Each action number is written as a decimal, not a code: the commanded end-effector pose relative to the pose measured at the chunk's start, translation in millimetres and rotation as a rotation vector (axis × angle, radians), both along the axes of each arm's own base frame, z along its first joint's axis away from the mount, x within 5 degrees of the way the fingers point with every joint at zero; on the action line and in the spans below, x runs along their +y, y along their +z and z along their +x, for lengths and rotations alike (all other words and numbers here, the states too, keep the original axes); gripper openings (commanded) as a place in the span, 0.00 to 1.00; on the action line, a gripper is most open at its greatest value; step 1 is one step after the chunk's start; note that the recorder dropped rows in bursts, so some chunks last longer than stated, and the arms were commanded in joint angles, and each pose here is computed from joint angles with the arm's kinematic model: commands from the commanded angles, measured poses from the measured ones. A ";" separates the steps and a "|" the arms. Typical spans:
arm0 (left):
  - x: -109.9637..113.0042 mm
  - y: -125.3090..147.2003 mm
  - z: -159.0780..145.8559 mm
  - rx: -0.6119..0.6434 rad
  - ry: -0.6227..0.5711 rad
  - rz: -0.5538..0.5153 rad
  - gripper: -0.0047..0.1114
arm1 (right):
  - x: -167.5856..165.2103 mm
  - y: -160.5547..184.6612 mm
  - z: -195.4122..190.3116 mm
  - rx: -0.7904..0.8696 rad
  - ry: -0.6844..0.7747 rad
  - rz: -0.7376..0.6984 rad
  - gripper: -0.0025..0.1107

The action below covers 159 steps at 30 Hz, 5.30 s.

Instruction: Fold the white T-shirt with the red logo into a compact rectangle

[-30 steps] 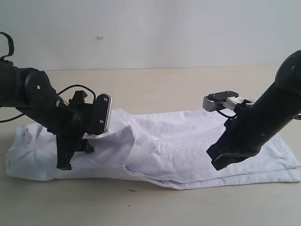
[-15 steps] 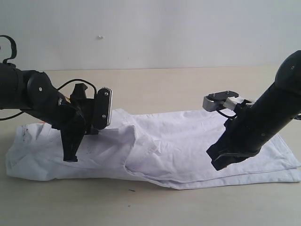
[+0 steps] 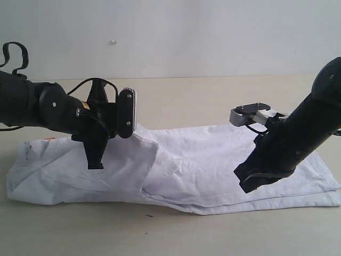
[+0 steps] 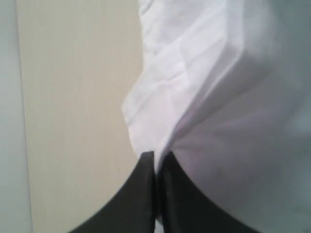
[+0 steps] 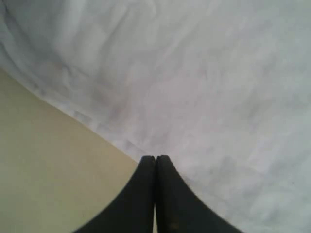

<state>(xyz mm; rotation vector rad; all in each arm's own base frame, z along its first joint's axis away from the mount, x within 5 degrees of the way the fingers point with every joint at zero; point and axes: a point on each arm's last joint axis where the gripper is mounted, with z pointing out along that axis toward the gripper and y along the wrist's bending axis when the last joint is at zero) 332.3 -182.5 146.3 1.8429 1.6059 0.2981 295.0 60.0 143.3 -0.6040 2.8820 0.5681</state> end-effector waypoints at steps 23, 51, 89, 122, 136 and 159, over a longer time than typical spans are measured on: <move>0.7 10.6 26.9 -0.284 0.310 -0.245 0.51 | 0.6 4.5 -0.8 0.006 0.004 0.014 0.02; 257.5 24.5 -3.6 0.815 1.405 -1.014 0.59 | 1.1 4.7 -1.2 0.012 0.002 0.021 0.02; 164.9 -77.6 -3.9 1.218 1.172 -0.635 0.05 | 2.6 5.4 -2.6 0.030 -0.002 0.040 0.02; 165.4 80.8 27.7 1.247 0.940 -1.251 0.04 | -20.7 0.0 13.7 -0.111 -0.169 -0.208 0.02; 32.9 90.1 12.5 1.386 0.699 -1.206 0.04 | -23.5 0.7 18.2 -0.141 -0.255 -0.221 0.02; -127.8 13.5 -15.2 1.404 0.692 -1.112 0.04 | -36.2 74.8 12.3 -0.447 -0.386 -0.264 0.02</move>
